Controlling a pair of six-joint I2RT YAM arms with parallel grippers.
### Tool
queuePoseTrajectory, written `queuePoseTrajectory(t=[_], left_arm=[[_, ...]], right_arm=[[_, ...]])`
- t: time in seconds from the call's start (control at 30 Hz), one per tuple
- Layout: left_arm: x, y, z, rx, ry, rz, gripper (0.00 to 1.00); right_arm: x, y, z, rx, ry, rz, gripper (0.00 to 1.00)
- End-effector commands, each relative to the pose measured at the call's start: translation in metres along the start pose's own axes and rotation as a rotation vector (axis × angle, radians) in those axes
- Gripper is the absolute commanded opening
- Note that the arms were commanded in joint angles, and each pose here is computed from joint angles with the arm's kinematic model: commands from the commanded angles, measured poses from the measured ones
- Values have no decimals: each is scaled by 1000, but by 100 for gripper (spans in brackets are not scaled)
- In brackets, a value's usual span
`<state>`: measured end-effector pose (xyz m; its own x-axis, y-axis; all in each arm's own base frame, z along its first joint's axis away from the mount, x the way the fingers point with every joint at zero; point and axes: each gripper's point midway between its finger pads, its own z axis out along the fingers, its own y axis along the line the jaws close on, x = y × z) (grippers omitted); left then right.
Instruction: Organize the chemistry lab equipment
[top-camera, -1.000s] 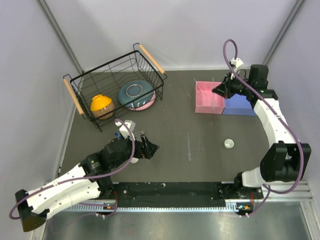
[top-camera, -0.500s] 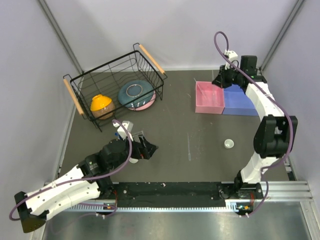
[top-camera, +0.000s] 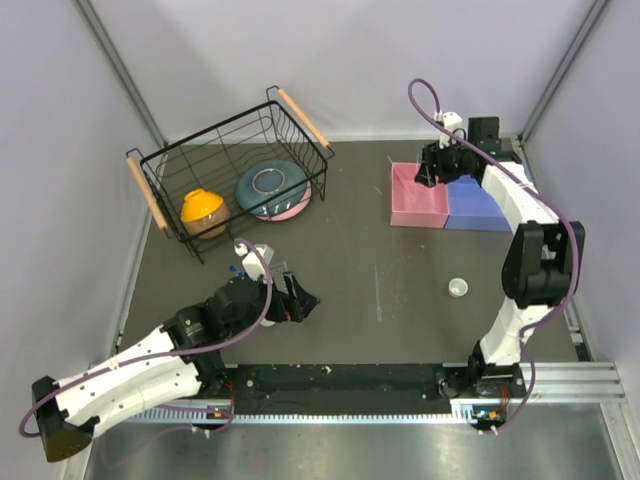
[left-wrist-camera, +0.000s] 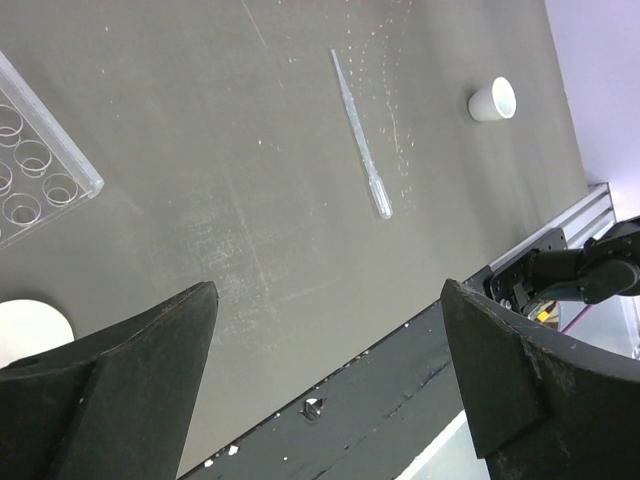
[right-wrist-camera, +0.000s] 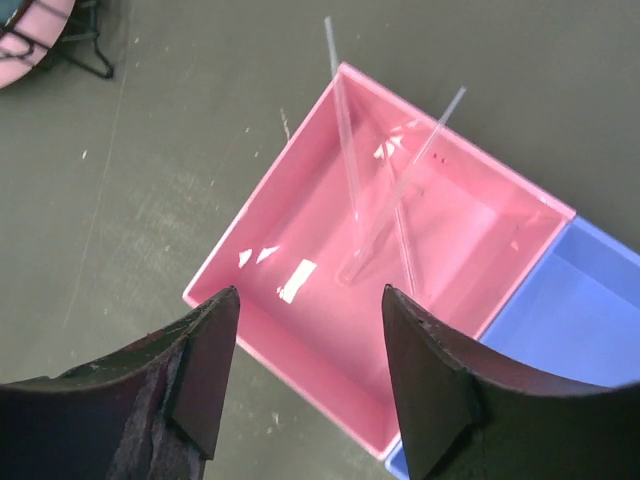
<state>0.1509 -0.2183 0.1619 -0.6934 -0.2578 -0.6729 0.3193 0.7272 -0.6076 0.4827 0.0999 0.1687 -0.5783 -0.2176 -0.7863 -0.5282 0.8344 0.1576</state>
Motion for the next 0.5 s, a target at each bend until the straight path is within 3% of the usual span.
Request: queuePoseTrajectory(t=[0.0, 0.3, 0.47], left_arm=[[-8, -14, -2, 41, -6, 6, 99], [-12, -12, -6, 33, -28, 8, 99], [-13, -5, -11, 13, -46, 5, 99]], right_arm=[[-30, 33, -53, -27, -113, -131, 64], [17, 126, -112, -344, -169, -190, 69], [68, 166, -119, -460, -108, -186, 69]])
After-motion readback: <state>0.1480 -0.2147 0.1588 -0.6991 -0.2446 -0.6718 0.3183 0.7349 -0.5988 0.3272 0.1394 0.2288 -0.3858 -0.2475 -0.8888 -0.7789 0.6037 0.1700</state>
